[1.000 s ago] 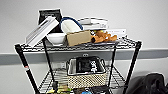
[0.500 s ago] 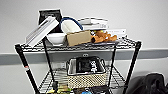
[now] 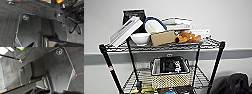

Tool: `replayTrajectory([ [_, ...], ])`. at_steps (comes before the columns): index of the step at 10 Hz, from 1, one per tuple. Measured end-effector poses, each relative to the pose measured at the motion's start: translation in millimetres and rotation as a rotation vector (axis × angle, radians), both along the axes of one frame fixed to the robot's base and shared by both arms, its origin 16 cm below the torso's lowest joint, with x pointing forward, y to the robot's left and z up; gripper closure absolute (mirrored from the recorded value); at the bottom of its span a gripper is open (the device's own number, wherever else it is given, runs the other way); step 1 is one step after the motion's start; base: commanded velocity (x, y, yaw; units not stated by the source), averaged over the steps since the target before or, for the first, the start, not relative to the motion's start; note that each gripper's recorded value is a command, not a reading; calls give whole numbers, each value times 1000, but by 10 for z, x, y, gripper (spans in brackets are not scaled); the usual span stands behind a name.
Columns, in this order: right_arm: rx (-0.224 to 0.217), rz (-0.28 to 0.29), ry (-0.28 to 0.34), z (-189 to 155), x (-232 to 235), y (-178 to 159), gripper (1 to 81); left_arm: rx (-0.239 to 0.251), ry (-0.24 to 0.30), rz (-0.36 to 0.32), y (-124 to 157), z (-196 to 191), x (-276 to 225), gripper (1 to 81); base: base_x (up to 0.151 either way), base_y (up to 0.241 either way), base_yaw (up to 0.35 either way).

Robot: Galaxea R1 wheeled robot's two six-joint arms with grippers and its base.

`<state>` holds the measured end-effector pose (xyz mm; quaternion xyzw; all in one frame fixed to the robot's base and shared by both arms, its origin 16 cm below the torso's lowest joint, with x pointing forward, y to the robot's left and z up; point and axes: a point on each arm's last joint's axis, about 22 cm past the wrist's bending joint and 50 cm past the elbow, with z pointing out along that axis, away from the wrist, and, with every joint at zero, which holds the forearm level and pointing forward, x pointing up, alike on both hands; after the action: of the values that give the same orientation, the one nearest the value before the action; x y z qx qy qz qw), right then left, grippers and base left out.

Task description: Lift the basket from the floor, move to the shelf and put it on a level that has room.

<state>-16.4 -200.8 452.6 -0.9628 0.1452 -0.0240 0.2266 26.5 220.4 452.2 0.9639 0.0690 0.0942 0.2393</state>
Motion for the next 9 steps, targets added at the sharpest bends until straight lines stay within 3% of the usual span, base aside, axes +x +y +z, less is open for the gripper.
replayTrajectory([
  [3, -96, 19, 6, -215, -29, -117, 10, 59, -5, -1, -74, -154, -11, 10, 0, 0, 0],
  [6, -188, 42, 13, -357, -64, -139, 10, 112, 23, -14, -208, -263, -97, 10, 0, 0, 0],
  [9, -197, 62, 22, -379, -157, 43, 10, 129, 64, -28, -349, -302, -214, 10, 0, 0, 0],
])
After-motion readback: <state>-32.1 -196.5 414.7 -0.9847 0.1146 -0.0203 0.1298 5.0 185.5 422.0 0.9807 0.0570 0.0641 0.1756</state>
